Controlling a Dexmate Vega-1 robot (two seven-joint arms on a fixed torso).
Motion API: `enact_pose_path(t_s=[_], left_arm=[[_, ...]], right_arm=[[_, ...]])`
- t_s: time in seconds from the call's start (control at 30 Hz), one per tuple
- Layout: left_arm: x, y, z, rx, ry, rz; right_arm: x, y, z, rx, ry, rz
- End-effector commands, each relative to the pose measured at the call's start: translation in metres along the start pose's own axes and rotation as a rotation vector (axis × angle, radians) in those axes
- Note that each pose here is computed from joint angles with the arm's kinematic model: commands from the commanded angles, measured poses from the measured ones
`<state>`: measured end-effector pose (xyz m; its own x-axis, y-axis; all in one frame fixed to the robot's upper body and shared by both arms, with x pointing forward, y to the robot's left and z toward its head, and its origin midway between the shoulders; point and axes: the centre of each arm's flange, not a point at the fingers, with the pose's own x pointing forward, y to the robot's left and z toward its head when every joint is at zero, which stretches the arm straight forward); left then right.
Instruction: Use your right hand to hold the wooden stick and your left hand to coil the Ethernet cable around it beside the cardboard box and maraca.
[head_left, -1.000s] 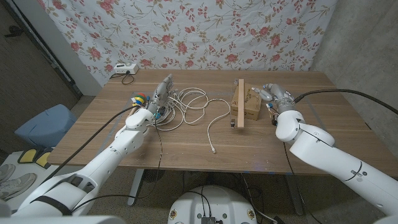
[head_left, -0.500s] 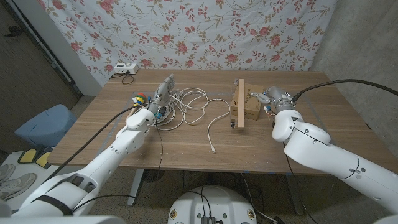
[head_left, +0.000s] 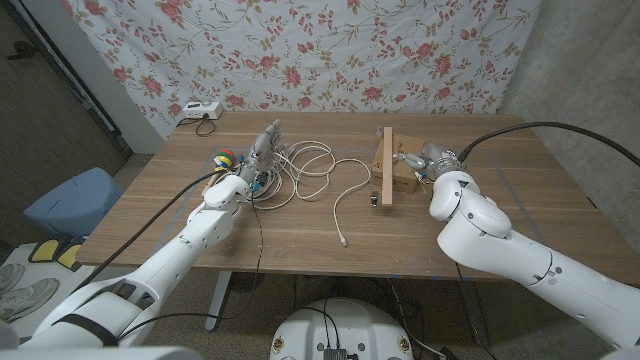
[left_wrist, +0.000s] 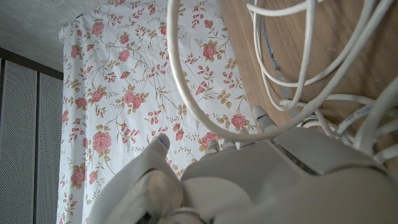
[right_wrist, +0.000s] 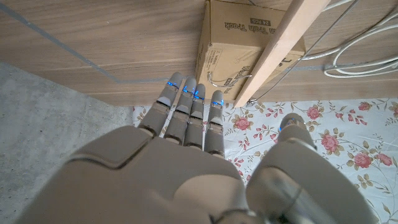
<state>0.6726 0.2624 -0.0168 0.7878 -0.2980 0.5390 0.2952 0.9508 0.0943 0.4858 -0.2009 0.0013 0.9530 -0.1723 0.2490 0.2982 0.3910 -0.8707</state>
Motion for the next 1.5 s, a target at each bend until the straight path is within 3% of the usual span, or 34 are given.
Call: enact_pose_path(t_s=[0.03,0.57,0.77,1.03,1.5], left_arm=[[0.001,0.001,0.0,-0.001,-0.003,-0.001],[0.004,0.006,0.001,0.002,-0.001,-0.009],[0.005,0.008,0.001,0.001,-0.009,-0.023],[0.009,0.011,0.002,0.006,-0.012,-0.052],[0.007,0.018,-0.001,0.006,-0.007,-0.064]], right_arm=[[-0.006,-0.007,0.012,-0.144,0.114,0.212],[-0.011,-0.005,0.032,-0.236,0.16,0.309],[-0.011,-0.002,0.036,-0.281,0.216,0.379],[-0.01,0.001,0.032,-0.306,0.318,0.35],[-0.002,0.01,0.038,-0.312,0.315,0.35]])
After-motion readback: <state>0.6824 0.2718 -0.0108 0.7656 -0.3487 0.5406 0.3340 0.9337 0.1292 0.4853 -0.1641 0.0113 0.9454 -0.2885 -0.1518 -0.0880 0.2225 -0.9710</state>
